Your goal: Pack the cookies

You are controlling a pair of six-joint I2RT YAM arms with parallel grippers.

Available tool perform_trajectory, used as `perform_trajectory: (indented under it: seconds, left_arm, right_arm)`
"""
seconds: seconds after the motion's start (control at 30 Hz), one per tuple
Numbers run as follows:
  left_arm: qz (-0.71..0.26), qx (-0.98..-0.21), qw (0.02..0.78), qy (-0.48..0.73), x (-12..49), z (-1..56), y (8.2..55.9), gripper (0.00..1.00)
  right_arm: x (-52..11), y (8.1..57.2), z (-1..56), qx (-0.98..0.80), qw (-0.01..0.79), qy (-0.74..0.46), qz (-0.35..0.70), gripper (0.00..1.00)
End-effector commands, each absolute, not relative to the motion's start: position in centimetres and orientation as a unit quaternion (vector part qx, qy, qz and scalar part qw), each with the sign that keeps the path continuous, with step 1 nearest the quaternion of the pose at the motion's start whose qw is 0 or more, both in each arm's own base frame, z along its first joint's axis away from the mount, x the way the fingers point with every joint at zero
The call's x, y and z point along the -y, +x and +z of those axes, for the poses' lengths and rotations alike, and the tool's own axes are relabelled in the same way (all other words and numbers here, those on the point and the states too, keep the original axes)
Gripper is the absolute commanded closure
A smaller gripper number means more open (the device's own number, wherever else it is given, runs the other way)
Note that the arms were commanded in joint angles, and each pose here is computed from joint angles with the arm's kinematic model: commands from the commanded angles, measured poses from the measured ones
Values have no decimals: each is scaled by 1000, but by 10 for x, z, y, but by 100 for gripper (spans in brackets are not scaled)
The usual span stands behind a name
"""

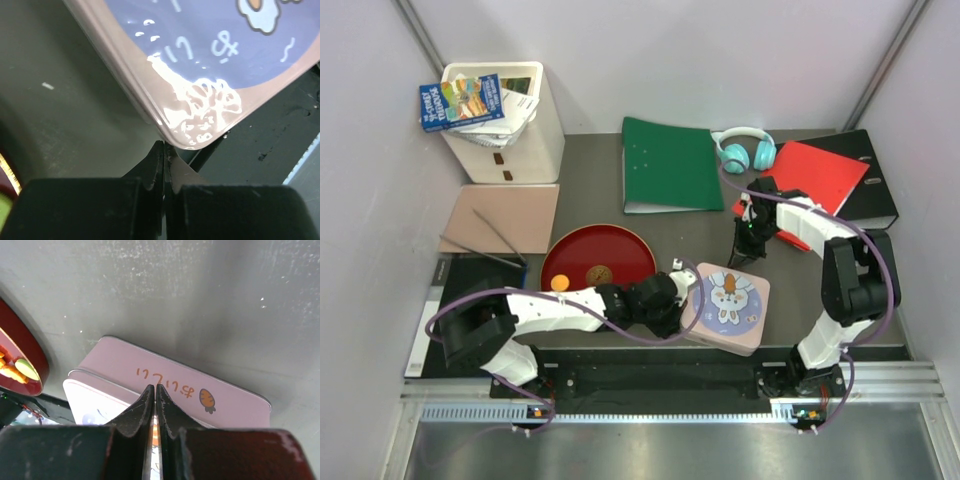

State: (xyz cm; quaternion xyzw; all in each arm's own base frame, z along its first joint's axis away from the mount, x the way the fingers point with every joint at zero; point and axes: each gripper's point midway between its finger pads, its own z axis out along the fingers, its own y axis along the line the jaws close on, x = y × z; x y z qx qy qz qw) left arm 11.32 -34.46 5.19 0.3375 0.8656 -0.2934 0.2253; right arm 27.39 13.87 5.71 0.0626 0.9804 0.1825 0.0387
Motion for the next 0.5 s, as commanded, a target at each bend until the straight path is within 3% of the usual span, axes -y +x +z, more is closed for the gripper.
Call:
perform_trajectory:
  seconds: [0.0,0.2,0.3,0.37,0.47]
  left_arm:
    - [-248,-890,223,312,334,51,121,97]
    - [-208,-910,213,289,310,40,120,92]
    - [-175,-922,223,263,296,40,127,89]
    - [-165,-927,229,247,292,43,130,86]
    - [-135,-933,244,225,281,46,138,83]
  right_arm:
    - [-145,281,88,-976,79,47,197,91]
    - [-143,309,126,-969,145,74,188,78]
    - [-138,325,165,-949,228,99,192,74]
    - [-142,328,196,-924,290,101,226,73]
    - [-171,315,209,-890,305,74,332,77]
